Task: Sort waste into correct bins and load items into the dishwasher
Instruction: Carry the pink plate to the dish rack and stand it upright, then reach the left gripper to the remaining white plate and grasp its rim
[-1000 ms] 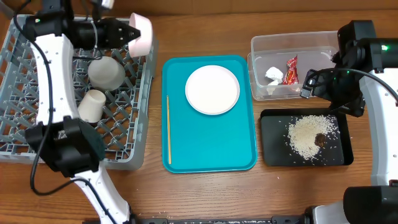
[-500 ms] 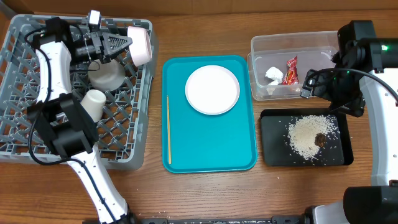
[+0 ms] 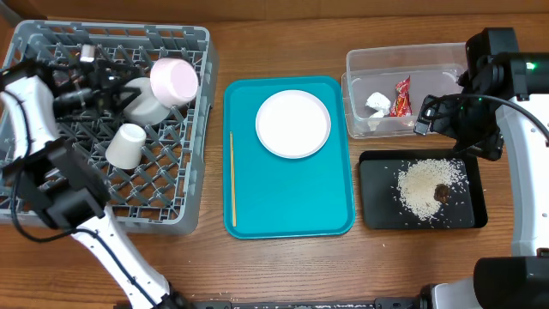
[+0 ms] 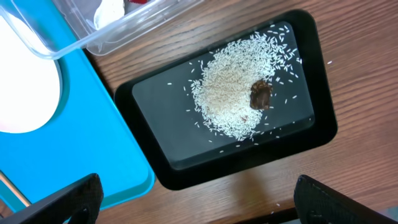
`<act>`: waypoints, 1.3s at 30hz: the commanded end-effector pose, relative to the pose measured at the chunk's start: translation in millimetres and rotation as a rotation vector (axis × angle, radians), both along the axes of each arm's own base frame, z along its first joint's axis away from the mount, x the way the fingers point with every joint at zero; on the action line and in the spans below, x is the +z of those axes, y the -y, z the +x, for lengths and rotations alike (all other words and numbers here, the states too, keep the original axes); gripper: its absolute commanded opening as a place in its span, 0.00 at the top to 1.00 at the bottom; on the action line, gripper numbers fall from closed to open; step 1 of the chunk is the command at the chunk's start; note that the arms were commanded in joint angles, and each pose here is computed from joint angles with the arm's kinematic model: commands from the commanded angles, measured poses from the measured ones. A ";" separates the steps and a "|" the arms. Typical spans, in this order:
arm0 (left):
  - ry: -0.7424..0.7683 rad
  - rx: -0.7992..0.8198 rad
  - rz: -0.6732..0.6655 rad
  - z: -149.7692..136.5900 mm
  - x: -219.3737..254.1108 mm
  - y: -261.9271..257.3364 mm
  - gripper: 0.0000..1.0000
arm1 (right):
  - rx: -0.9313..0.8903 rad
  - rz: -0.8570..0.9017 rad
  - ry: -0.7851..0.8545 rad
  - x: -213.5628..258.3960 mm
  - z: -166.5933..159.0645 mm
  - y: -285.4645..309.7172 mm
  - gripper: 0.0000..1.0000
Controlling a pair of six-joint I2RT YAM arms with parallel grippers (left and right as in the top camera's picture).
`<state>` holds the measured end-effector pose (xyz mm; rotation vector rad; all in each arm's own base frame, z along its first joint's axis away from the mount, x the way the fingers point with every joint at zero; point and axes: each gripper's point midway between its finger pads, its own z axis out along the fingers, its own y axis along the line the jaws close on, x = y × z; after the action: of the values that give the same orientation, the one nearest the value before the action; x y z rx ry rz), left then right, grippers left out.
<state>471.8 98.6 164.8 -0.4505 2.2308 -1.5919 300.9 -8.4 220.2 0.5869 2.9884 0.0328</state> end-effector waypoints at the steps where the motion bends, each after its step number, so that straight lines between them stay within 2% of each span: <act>1: 0.146 -0.008 0.107 -8.5 40.4 -8.9 0.00 | 0.005 0.000 0.015 2.9 0.6 0.6 0.00; 4: 0.228 -0.011 0.180 -17.8 77.1 -5.9 0.00 | 0.005 0.000 0.015 2.9 0.5 0.6 0.00; 9: 0.289 -0.080 0.411 -37.3 121.1 26.6 0.00 | 0.005 0.000 0.014 2.9 0.4 0.6 0.00; 16: 0.176 -0.170 0.718 -53.5 130.3 93.1 0.00 | 0.005 0.000 0.013 2.8 0.1 0.6 0.00; 19: 0.102 -0.227 0.820 -58.0 118.6 134.5 0.00 | 0.005 0.000 0.013 2.8 0.2 0.6 0.00; 25: 0.094 -0.403 1.052 -65.5 84.5 222.3 0.00 | 0.005 0.000 0.013 2.8 0.3 0.6 0.00; 32: 0.108 -0.667 1.209 -89.3 21.3 319.0 0.00 | 0.004 0.000 0.013 2.8 0.3 0.5 0.00; 39: -0.005 -0.806 1.347 -103.9 -59.8 355.1 0.00 | 0.004 0.000 0.010 2.7 -0.6 0.5 0.00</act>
<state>364.2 -263.5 134.1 0.9236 2.9206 -0.1111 300.7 -8.4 220.2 0.5865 2.9892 0.0326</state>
